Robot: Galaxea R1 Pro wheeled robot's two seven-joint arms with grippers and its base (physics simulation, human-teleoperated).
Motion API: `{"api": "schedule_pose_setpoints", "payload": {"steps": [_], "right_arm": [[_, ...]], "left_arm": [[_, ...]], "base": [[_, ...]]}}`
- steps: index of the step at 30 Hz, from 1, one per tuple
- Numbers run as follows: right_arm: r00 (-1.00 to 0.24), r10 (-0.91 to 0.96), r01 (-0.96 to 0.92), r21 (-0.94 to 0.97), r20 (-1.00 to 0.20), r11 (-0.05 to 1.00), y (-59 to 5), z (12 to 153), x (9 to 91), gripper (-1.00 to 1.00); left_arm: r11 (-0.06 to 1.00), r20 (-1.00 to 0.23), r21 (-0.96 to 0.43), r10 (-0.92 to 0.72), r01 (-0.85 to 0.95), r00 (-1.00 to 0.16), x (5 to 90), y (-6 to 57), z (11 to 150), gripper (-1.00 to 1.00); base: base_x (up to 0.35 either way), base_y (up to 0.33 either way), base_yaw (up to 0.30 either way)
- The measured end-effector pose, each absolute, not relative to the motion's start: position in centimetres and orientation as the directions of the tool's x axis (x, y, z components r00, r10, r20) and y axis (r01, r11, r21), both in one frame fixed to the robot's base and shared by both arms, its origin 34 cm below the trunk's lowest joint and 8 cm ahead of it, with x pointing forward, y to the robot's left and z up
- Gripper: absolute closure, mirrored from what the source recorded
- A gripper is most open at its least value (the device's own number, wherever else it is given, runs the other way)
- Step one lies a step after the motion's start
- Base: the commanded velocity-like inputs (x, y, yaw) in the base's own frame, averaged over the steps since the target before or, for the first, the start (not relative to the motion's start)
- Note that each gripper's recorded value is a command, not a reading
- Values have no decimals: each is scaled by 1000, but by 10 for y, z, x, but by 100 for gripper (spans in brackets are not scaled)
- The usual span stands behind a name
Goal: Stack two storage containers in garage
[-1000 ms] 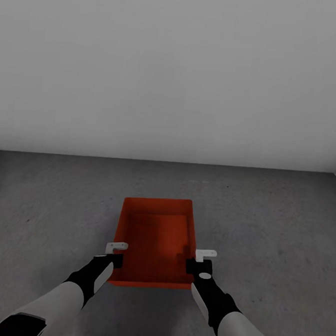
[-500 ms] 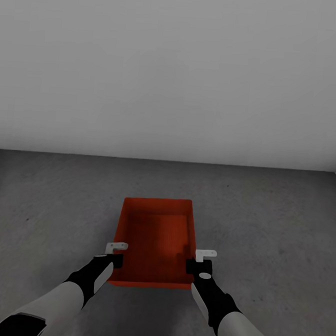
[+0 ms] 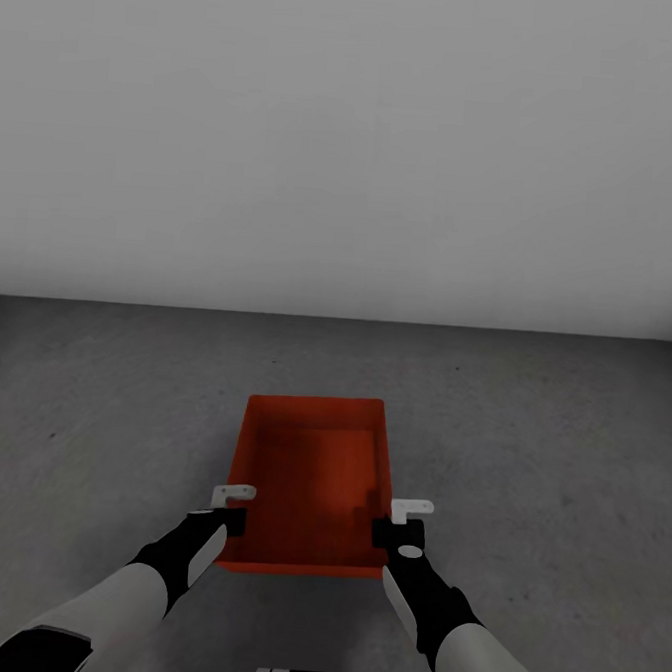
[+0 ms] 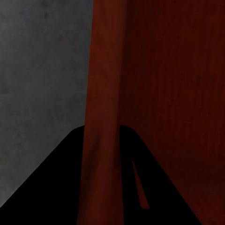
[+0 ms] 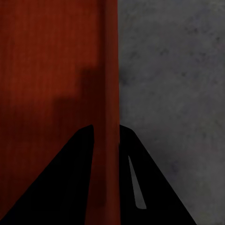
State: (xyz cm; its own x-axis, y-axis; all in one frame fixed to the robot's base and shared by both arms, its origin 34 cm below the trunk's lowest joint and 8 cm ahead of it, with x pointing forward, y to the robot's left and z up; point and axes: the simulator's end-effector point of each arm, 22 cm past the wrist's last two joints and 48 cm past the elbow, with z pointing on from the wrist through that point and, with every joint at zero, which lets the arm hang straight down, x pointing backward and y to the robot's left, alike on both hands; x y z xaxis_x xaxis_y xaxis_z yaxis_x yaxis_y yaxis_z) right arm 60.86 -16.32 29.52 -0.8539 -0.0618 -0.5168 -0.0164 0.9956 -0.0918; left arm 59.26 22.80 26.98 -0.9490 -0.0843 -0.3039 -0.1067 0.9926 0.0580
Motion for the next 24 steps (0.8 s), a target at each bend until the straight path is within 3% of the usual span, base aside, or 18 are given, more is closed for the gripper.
{"api": "schedule_pose_setpoints", "payload": {"steps": [24], "right_arm": [[-850,-61,-14,-94,-523,996,-163,296,610,100]], "left_arm": [[993,-311,58,-81,-104,-947,595,228,271,100]], "base": [[0,0,0]]}}
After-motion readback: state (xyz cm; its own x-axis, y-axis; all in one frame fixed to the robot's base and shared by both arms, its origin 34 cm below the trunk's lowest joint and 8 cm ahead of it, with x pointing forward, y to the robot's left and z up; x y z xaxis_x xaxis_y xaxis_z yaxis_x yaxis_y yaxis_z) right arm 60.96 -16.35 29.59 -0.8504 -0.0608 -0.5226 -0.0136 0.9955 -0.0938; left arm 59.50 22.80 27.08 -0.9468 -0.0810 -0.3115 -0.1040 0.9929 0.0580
